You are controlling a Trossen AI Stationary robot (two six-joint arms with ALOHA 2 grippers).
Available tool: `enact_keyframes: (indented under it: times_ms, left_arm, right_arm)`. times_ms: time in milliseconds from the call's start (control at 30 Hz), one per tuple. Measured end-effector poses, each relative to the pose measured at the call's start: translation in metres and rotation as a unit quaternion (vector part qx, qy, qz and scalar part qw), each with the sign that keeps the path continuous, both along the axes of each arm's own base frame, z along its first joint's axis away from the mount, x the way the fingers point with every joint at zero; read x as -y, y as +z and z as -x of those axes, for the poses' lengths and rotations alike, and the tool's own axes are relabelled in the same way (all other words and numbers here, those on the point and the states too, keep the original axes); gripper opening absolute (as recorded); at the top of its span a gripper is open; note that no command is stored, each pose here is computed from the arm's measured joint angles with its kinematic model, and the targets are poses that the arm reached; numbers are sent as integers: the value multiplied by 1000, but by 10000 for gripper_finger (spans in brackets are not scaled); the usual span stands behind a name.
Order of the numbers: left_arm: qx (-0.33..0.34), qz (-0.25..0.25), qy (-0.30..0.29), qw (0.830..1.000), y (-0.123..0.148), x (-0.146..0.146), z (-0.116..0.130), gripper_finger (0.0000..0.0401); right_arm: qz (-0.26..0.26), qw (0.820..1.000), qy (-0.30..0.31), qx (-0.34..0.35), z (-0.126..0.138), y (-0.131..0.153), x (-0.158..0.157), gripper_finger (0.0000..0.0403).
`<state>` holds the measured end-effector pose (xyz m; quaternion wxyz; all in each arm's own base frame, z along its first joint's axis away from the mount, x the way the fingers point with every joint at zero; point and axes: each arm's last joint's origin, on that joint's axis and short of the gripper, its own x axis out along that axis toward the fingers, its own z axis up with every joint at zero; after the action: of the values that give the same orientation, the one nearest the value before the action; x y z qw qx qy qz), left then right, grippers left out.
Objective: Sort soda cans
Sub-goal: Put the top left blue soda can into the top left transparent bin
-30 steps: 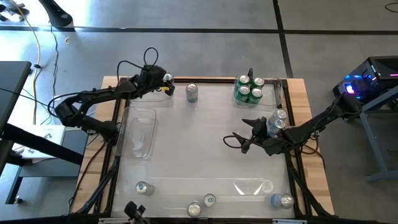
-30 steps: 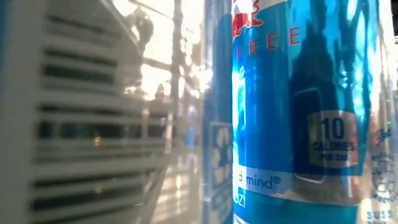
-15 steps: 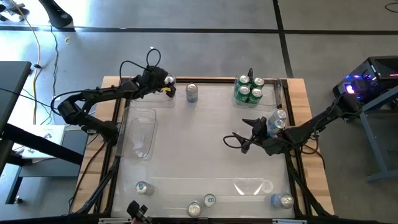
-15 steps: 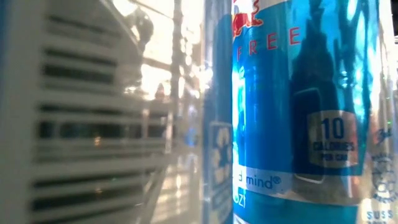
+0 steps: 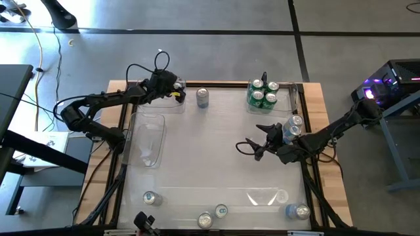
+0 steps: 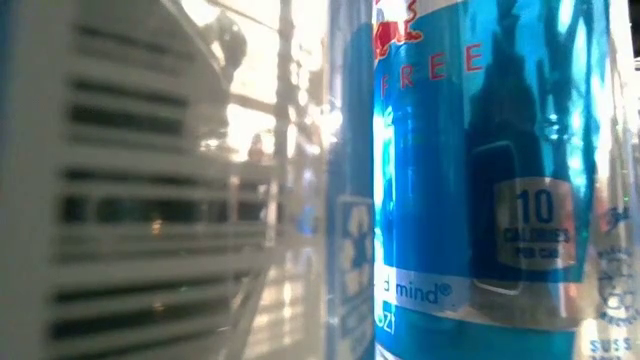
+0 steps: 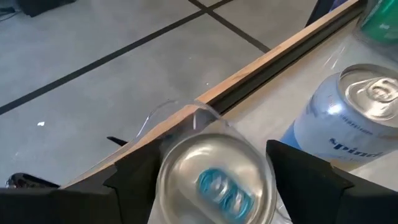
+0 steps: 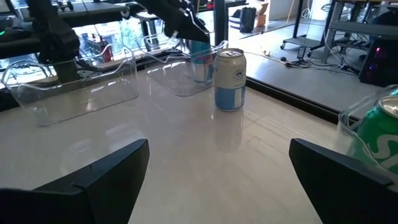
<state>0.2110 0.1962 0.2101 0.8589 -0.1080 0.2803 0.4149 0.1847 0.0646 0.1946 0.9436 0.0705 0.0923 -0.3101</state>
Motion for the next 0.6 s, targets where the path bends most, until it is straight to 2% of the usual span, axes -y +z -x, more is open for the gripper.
enact_keyframes:
  times_ms: [233, 367, 600]
  left_arm:
    - [31, 24, -45, 998, 7, 0, 5, 308]
    - [39, 7, -48, 998, 18, 4, 10, 310]
    - [75, -43, -57, 995, 49, 17, 22, 310]
  right_arm:
    - [1, 1000, 1, -1, 0, 0, 0, 385]
    - [15, 1000, 2, -8, -1, 2, 0, 385]
    - [20, 1000, 12, -7, -10, 30, -5, 385]
